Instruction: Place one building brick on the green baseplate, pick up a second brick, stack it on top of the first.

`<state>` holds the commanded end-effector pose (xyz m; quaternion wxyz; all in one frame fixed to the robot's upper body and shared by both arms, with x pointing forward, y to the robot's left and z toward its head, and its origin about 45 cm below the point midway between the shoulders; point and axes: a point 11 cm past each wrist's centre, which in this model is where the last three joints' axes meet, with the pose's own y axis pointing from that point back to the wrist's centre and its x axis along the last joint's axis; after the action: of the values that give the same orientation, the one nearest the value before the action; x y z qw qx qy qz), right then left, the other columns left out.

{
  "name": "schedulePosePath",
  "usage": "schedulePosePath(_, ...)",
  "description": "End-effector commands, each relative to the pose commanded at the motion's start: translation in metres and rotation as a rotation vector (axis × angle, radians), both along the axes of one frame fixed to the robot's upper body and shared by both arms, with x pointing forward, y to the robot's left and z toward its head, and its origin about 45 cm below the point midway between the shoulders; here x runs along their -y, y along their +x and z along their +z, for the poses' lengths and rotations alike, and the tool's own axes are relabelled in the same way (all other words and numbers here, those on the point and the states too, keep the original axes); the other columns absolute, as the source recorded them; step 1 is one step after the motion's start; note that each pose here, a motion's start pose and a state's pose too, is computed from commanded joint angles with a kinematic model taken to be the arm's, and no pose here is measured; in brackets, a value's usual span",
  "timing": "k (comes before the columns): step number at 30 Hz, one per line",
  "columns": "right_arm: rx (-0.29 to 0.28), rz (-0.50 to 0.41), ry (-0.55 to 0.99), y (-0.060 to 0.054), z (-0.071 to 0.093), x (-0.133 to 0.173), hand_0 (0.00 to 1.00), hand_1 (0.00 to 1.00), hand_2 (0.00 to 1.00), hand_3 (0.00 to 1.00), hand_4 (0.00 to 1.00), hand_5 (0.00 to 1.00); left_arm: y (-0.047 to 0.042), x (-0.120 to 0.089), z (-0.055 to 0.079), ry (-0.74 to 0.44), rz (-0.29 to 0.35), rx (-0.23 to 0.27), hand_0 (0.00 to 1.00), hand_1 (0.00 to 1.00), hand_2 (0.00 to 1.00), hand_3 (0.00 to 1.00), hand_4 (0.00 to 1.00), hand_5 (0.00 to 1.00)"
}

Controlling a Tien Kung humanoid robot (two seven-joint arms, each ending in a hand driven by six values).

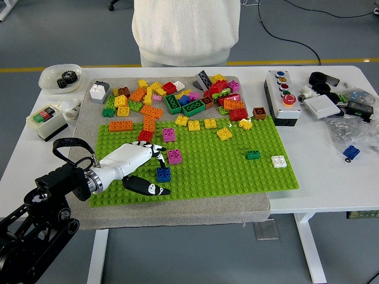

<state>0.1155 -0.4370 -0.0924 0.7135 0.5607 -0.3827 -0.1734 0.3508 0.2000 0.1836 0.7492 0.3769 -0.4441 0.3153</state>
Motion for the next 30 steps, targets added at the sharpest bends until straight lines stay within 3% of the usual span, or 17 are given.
schedulePosePath(30,0.000,0.001,0.004,-0.001,-0.001,-0.001,0.742,0.646,0.715,0.603,0.829,0.405,-0.0031,-0.002,-0.017,-0.010,0.019,-0.022,0.945,0.788,0.926,0.602,0.998,0.689)
